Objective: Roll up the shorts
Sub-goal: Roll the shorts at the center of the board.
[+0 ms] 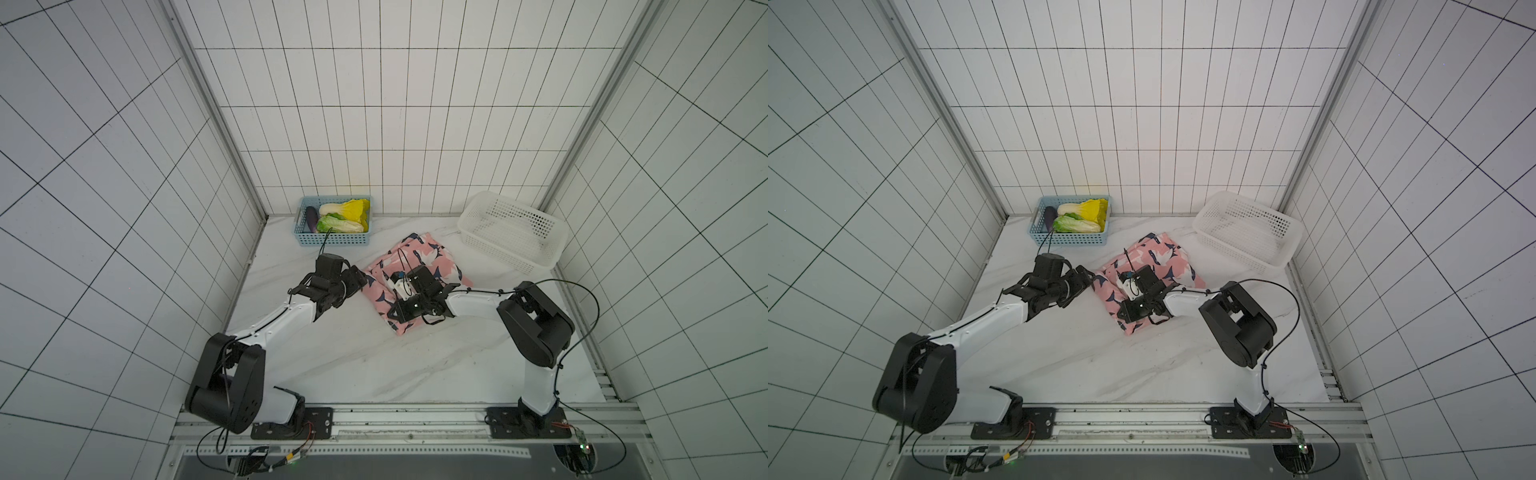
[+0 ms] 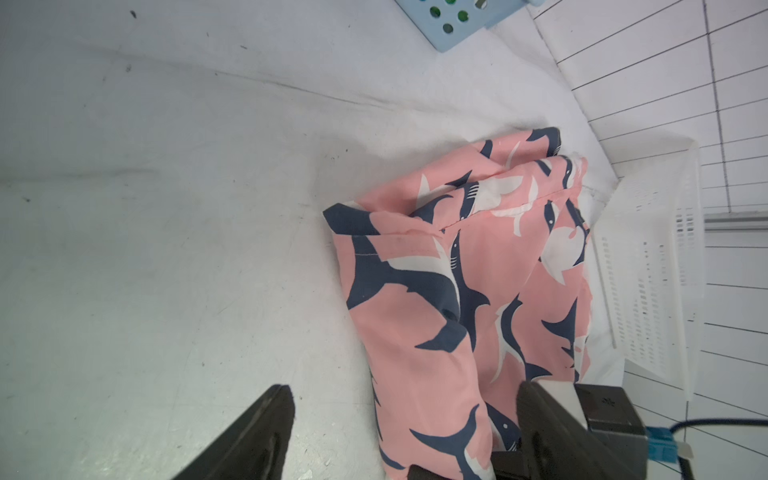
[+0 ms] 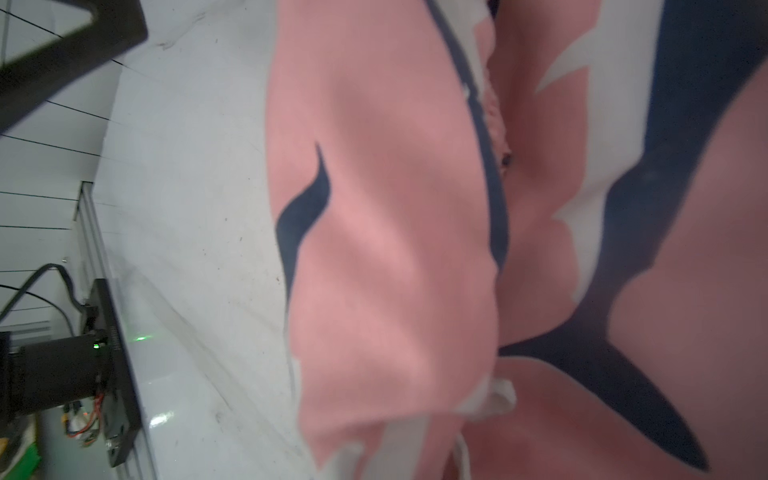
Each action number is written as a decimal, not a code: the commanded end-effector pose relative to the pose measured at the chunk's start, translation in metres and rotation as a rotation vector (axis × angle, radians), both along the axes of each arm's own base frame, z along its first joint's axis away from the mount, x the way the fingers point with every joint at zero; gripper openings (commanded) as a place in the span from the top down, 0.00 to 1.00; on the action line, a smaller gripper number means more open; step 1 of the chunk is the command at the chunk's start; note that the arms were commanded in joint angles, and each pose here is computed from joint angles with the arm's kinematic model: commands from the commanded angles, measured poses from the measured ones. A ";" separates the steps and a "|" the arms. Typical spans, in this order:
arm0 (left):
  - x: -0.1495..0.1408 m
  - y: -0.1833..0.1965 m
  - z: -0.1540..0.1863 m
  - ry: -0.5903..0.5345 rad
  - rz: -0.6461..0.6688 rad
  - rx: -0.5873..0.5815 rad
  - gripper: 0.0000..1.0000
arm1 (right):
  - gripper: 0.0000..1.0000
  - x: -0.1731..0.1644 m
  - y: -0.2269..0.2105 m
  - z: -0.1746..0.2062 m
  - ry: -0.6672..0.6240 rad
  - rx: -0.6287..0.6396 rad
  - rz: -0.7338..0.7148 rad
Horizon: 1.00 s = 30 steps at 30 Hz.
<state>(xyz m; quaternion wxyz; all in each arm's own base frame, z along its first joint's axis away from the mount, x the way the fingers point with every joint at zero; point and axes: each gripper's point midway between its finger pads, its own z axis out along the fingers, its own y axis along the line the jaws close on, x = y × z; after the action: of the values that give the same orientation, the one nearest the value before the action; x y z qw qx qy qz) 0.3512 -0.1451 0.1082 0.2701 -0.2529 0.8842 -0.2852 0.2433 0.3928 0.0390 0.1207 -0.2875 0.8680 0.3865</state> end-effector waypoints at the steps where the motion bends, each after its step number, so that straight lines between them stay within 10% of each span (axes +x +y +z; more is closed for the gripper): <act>1: 0.006 -0.009 -0.012 -0.056 -0.029 -0.080 0.10 | 1.00 -0.021 0.004 -0.010 0.185 0.097 0.017; 20: 0.052 -0.052 -0.056 -0.109 -0.096 -0.291 0.22 | 1.00 -0.006 -0.009 -0.031 0.325 0.184 -0.088; 30: 0.061 -0.065 -0.040 -0.129 -0.150 -0.336 1.00 | 0.66 -0.009 -0.032 -0.012 0.218 0.042 -0.069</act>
<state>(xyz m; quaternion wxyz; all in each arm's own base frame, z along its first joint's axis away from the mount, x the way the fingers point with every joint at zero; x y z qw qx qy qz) 0.4026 -0.2031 0.0437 0.2387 -0.2306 0.8346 -0.4397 0.2433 0.3845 0.0357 0.0537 -0.2012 0.8471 0.4889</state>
